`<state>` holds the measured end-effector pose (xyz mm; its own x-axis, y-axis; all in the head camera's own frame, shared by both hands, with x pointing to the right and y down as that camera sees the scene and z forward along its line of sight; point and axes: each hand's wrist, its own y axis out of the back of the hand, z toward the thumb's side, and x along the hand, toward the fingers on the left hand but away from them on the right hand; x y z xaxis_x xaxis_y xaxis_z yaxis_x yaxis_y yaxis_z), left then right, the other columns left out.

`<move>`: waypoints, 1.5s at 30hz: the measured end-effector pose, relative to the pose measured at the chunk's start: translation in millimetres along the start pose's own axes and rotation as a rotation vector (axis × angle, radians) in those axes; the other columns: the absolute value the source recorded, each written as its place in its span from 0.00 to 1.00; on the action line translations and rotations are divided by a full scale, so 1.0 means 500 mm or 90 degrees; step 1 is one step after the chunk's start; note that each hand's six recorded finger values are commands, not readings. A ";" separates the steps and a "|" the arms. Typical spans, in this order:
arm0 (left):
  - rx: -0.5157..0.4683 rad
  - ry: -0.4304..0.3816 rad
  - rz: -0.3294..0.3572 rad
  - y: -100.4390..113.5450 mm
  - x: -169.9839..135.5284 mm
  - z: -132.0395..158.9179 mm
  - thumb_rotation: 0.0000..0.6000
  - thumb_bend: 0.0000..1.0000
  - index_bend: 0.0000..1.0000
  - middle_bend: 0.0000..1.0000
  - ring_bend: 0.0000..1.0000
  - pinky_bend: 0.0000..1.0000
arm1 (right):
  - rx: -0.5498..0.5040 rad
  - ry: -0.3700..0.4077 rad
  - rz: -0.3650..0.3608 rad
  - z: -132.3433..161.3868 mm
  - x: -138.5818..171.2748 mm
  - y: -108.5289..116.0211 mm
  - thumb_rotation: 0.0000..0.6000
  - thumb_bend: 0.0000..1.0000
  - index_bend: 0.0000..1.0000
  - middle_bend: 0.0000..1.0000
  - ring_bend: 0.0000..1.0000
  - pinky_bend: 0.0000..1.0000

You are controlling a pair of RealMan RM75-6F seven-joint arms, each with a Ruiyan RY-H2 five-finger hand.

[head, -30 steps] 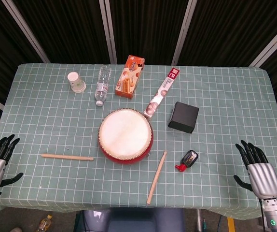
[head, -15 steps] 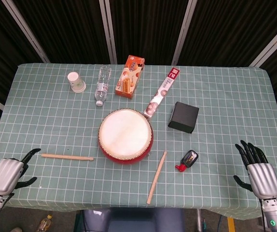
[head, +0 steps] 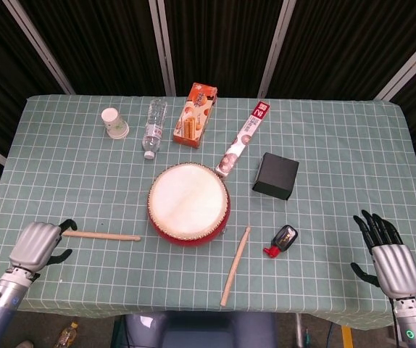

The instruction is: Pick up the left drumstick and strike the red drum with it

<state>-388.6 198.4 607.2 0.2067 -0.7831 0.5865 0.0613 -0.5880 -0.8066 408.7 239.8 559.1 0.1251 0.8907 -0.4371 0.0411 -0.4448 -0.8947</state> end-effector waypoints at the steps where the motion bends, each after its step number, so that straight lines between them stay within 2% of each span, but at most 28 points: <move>1: 0.003 0.002 -0.003 -0.003 0.009 0.002 1.00 0.21 0.40 1.00 1.00 0.89 | 0.000 0.000 0.000 0.000 0.000 0.000 1.00 0.25 0.00 0.00 0.00 0.12; 11: 0.025 0.035 -0.069 -0.072 0.085 0.007 1.00 0.26 0.41 1.00 1.00 0.89 | -0.007 0.000 0.000 -0.001 -0.002 0.001 1.00 0.25 0.00 0.00 0.00 0.12; 17: 0.043 0.048 -0.097 -0.108 0.107 0.008 1.00 0.27 0.43 1.00 1.00 0.89 | -0.009 0.000 0.001 -0.001 -0.002 0.001 1.00 0.25 0.00 0.00 0.00 0.12; 37: 0.055 0.075 -0.130 -0.155 0.147 0.010 1.00 0.30 0.46 1.00 1.00 0.89 | -0.011 0.000 0.000 0.000 -0.003 0.000 1.00 0.25 0.00 0.00 0.00 0.12; 43: 0.057 0.079 -0.135 -0.163 0.151 0.010 1.00 0.31 0.50 1.00 1.00 0.89 | -0.011 0.000 0.000 0.000 -0.002 0.001 1.00 0.25 0.00 0.00 0.00 0.12; 45: 0.058 0.079 -0.139 -0.169 0.150 0.011 1.00 0.36 0.55 1.00 1.00 0.89 | -0.012 0.000 0.000 0.000 -0.003 0.001 1.00 0.25 0.00 0.00 0.00 0.12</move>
<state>-373.0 190.2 718.9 0.0573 -0.6621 0.7472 0.1802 -0.7293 -0.6600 408.7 238.2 559.4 0.1251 0.8908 -0.4369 0.0591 -0.4463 -0.8929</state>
